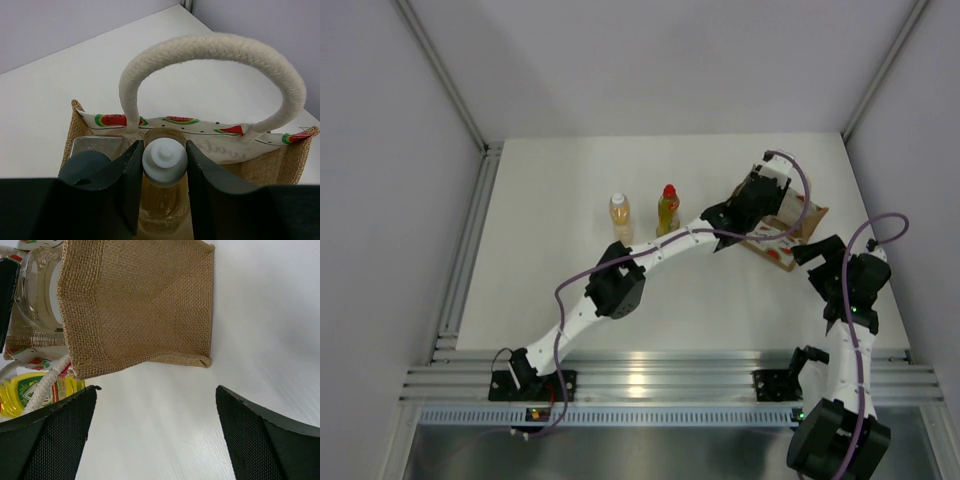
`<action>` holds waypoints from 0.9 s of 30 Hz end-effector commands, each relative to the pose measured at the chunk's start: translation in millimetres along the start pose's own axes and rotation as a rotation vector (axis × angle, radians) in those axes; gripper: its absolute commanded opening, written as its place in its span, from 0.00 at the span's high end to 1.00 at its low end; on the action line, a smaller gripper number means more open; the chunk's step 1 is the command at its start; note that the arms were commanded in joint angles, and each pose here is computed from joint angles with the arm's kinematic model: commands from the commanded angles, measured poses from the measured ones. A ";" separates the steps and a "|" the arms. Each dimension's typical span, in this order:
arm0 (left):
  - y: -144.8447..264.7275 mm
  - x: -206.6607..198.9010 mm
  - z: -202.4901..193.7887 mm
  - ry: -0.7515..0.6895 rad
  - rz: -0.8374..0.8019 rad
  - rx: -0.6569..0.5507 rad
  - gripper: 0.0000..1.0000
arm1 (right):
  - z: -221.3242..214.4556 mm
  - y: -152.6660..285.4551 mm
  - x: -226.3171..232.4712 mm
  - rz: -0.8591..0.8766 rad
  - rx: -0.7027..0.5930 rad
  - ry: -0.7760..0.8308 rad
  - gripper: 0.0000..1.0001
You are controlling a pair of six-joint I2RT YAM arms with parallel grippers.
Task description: Take the personal care products out of the canvas bag
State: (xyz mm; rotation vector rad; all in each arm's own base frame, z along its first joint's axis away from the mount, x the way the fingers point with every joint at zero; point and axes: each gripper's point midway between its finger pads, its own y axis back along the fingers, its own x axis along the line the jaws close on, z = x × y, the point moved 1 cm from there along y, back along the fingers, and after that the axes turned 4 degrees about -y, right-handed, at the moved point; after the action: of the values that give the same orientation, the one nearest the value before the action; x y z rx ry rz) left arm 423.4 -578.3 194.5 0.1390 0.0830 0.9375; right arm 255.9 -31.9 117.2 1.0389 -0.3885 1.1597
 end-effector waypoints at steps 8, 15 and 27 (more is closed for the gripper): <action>-5.2 0.2 -32.2 -0.024 0.012 0.067 1.00 | 8.1 1.3 1.4 0.006 -0.023 0.016 0.01; 15.0 -17.0 20.4 -0.018 -0.033 -0.006 1.00 | 8.8 0.2 -0.6 -0.004 -0.030 0.000 0.01; 48.3 -28.8 126.4 0.042 -0.085 -0.202 1.00 | 10.8 0.6 0.8 -0.008 -0.045 -0.048 0.01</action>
State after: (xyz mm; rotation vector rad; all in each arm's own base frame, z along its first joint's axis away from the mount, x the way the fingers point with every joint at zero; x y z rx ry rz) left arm 404.5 -586.1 198.4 0.1833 0.0555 0.9030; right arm 256.5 -32.6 117.7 1.0537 -0.4137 1.1364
